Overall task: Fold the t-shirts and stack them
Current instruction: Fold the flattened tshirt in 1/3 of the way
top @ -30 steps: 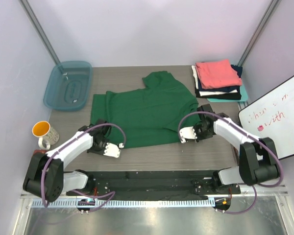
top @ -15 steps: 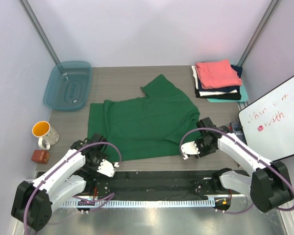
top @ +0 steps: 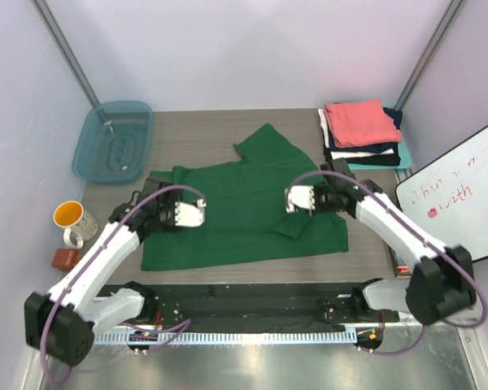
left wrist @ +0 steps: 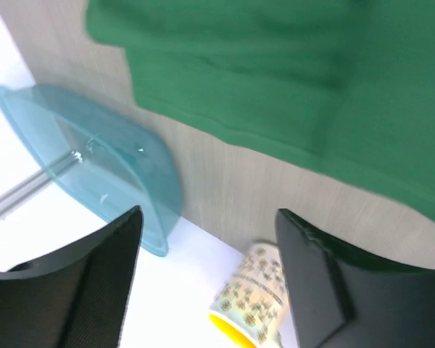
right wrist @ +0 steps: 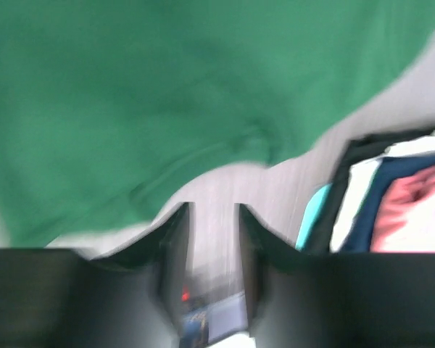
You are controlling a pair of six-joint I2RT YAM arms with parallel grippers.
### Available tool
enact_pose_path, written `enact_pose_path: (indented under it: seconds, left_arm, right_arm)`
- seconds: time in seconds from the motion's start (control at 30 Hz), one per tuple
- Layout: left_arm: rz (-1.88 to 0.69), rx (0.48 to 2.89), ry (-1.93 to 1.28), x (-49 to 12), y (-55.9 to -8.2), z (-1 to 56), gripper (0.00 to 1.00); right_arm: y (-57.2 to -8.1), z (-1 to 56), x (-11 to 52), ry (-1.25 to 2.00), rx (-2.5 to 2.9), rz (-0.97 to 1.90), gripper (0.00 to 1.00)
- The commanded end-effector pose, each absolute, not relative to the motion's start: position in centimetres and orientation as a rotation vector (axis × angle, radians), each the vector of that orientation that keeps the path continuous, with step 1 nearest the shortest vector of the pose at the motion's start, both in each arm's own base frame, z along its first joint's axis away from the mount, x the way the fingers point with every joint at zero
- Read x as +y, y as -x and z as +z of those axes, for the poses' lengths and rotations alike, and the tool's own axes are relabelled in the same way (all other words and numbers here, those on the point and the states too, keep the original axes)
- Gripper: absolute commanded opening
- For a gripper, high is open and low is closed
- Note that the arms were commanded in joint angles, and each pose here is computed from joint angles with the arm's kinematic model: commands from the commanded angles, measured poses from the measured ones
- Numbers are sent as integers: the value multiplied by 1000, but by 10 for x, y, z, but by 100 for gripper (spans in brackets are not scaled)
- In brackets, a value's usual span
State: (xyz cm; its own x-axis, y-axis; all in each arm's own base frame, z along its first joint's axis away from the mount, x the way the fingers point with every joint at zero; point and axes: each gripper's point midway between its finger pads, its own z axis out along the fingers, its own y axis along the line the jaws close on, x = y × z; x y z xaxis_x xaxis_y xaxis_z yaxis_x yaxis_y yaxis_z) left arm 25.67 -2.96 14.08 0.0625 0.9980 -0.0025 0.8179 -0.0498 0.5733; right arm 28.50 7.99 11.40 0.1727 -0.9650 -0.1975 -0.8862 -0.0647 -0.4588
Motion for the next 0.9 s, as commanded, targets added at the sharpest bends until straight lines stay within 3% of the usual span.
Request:
enact_pose_path:
  seconds: [0.0, 0.03, 0.07, 0.27, 0.43, 0.87]
  left_arm:
    - [673, 1894, -1604, -24, -320, 148, 29]
    - [694, 1955, -1577, -14, -338, 136, 6]
    - [712, 1989, -1547, -8, -348, 132, 0]
    - [754, 2238, -1316, 34, -413, 114, 0]
    - [774, 2231, -1274, 43, -441, 114, 0]
    - [332, 2308, -1325, -4, -424, 78, 0]
  right_arm:
    - [-368, 141, 108, 1550, 1798, -264, 7]
    - [-379, 138, 108, 1510, 1828, -274, 1]
    - [-398, 135, 111, 1476, 1856, -266, 1]
    - [-478, 122, 123, 1181, 2018, -132, 1]
    - [-525, 121, 121, 1051, 2039, -102, 1]
    - [-530, 84, 149, 1064, 2069, 66, 1]
